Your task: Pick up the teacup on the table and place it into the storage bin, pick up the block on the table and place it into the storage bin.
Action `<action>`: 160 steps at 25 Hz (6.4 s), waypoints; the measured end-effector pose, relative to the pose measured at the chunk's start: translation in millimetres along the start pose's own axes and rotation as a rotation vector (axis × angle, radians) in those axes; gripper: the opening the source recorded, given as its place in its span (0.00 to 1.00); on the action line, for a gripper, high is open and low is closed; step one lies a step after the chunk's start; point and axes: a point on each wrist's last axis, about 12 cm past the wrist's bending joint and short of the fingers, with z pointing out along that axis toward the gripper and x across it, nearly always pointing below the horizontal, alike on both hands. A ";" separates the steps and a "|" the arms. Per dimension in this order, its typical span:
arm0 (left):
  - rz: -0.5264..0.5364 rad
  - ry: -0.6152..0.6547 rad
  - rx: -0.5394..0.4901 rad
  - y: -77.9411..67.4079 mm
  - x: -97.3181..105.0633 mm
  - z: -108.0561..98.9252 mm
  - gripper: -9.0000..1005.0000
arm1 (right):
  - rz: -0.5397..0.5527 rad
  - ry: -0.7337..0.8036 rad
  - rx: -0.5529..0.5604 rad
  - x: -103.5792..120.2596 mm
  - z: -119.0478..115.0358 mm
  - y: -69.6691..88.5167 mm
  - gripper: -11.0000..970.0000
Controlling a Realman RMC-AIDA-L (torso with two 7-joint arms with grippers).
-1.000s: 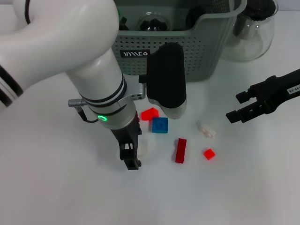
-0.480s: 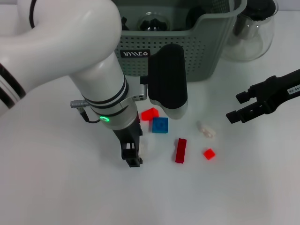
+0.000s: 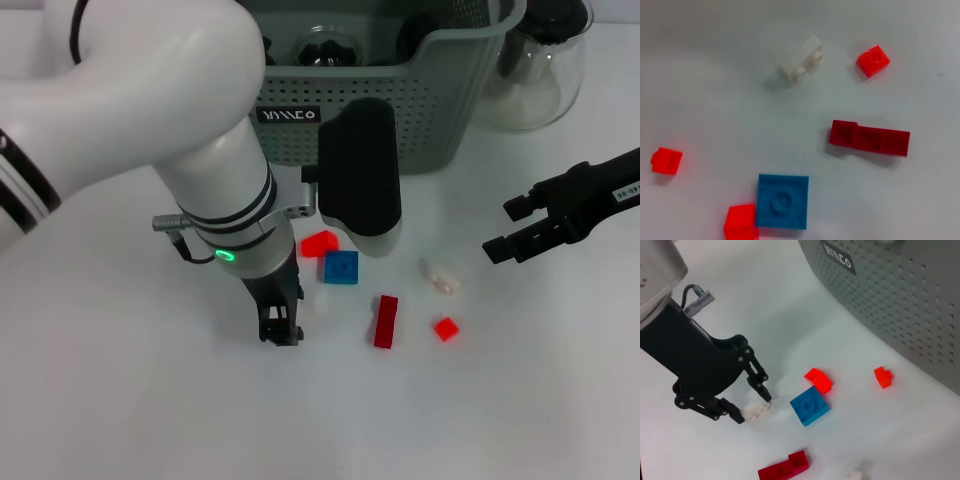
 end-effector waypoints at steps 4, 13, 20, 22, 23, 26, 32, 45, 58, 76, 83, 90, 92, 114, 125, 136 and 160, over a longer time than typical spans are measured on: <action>0.003 0.001 0.000 -0.8 -0.4 -0.4 0.43 | 0.000 0.000 0.000 0.0 0.0 0.0 0.94; -0.081 -0.065 -0.002 -0.5 8.1 -29.9 0.46 | 0.001 0.000 0.000 0.4 0.0 0.0 0.94; -0.253 -0.518 0.019 7.8 34.3 -122.9 0.48 | 0.002 0.000 -0.002 0.7 0.0 0.2 0.94; -0.260 -0.693 -0.016 10.9 44.3 -155.6 0.49 | 0.002 0.000 -0.001 0.7 0.0 0.1 0.94; -0.255 -0.771 -0.048 13.1 48.3 -171.5 0.49 | 0.002 0.000 -0.001 0.6 0.0 0.1 0.94; -0.262 -0.883 -0.167 28.6 50.5 -201.9 0.51 | 0.002 0.001 -0.004 -0.3 0.0 0.5 0.94; -0.408 -0.828 -0.293 83.3 43.7 -198.4 0.53 | 0.006 0.003 -0.007 0.1 2.0 1.3 0.94; -0.555 -0.644 -0.222 141.8 27.1 -135.3 0.57 | 0.002 0.007 -0.002 0.5 2.4 0.9 0.94; -0.478 -0.726 -0.154 118.4 27.6 -156.8 0.80 | 0.004 0.007 0.000 2.7 1.8 0.3 0.94; -0.031 -0.424 0.044 -1.8 10.3 -107.9 0.79 | 0.001 0.005 0.003 1.2 3.1 0.3 0.94; -0.003 -0.250 0.003 9.3 -8.7 -56.3 0.78 | 0.007 0.003 0.004 2.8 3.9 0.3 0.94; 0.109 -0.153 0.021 -7.2 -31.3 -31.2 0.79 | 0.016 0.004 0.005 5.0 4.0 0.1 0.94; 0.122 -0.141 0.013 -10.0 -38.8 -26.6 0.79 | 0.014 0.003 0.007 5.2 4.0 -0.1 0.94; 0.111 -0.086 -0.017 -2.4 -61.0 1.0 0.86 | 0.012 0.003 0.013 7.5 4.0 -1.1 0.94; 0.116 -0.068 -0.013 -2.3 -59.6 9.9 0.86 | 0.009 0.006 0.016 7.4 4.7 -1.2 0.94; 0.140 -0.072 -0.012 -5.2 -63.0 14.0 0.86 | 0.009 0.006 0.018 7.2 5.5 -1.2 0.94; 0.118 -0.092 0.042 -9.2 -66.5 3.2 0.70 | 0.009 0.003 0.027 6.9 5.2 -2.3 0.94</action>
